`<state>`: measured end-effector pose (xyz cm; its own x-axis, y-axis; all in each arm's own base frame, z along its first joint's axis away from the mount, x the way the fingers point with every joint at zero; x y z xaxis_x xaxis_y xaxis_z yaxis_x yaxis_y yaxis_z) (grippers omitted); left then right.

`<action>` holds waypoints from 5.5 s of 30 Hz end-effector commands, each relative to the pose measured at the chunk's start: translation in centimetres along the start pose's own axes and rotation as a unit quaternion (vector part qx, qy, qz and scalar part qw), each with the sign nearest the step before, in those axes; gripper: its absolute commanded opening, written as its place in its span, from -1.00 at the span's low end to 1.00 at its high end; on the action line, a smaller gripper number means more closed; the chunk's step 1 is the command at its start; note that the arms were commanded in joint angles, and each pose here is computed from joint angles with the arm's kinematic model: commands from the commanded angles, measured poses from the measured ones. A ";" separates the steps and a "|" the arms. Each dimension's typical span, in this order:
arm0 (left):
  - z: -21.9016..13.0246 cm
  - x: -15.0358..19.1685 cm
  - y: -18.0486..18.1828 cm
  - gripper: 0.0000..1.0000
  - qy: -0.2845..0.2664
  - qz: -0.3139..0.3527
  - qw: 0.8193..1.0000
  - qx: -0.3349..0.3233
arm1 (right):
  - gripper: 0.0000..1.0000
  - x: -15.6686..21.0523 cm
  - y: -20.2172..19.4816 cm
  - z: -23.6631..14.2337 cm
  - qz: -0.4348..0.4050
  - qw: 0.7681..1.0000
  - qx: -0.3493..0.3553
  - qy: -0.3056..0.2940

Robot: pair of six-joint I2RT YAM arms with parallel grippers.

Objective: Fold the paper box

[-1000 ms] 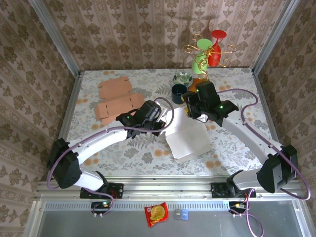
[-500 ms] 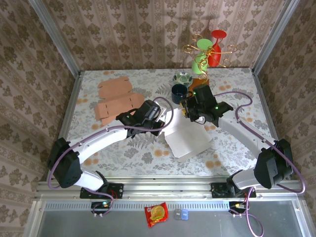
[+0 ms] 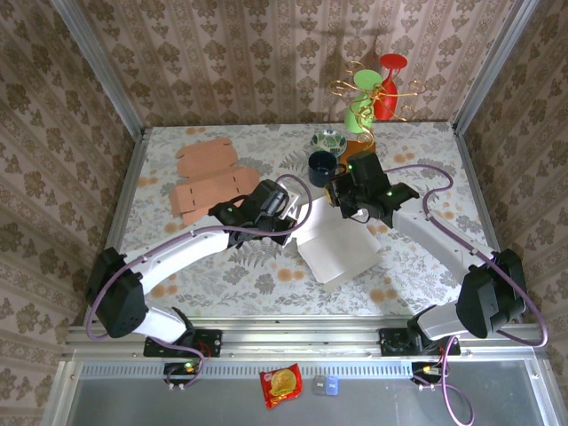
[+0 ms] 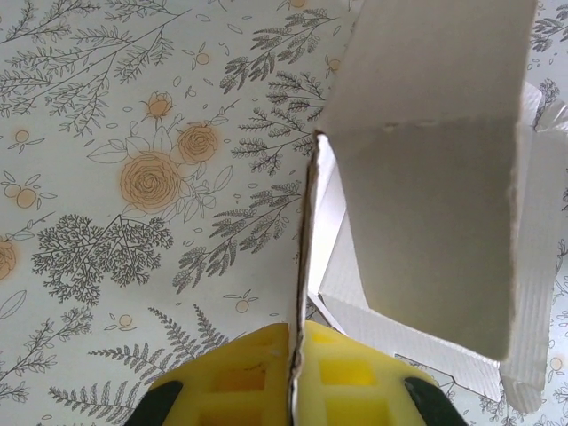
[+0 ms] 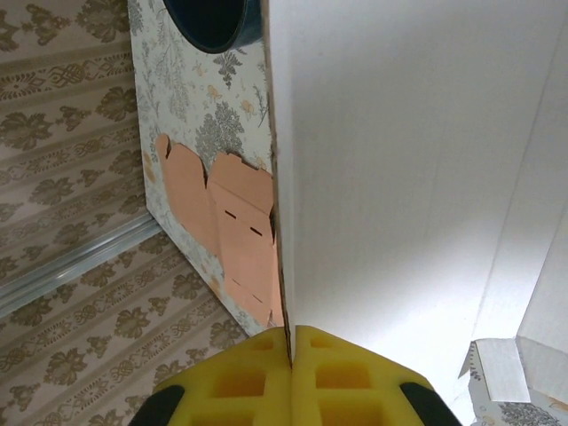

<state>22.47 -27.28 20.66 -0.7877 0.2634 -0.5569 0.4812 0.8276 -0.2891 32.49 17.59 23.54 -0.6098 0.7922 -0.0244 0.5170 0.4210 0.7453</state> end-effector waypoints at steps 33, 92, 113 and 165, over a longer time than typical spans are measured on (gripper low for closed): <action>-2.3 2.7 8.2 -0.18 -0.044 -0.112 0.991 0.053 | -1.00 2.4 -1.5 2.8 -0.099 0.964 -0.247 0.020; 3.6 6.3 3.0 -0.28 -0.032 0.057 0.987 0.145 | -1.00 3.6 -5.8 6.6 -0.113 0.962 -0.238 0.068; 3.9 4.9 2.7 -0.58 -0.066 0.012 0.992 0.106 | -1.00 3.6 -5.9 6.9 -0.082 0.963 -0.250 0.051; 6.2 3.5 4.1 -0.42 -0.116 -0.061 0.991 -0.018 | -1.00 4.1 -7.0 8.0 -0.034 0.954 -0.298 -0.009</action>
<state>22.94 -25.96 12.13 -0.7442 0.1073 -0.6593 0.4209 0.8418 -0.3380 31.62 21.29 14.46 -0.6207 0.7769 -0.1053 -0.0029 0.1320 0.9912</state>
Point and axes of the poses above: each hand's point on the last joint's axis, 136 mm out from that joint toward the fingers, its own z axis out along the fingers, its own y axis along the line the jaws close on, x = y × z, the point moved 6 cm from there along -z, back along the fingers, and after that the axes turned 13 degrees about -z, right-handed, at the moved point
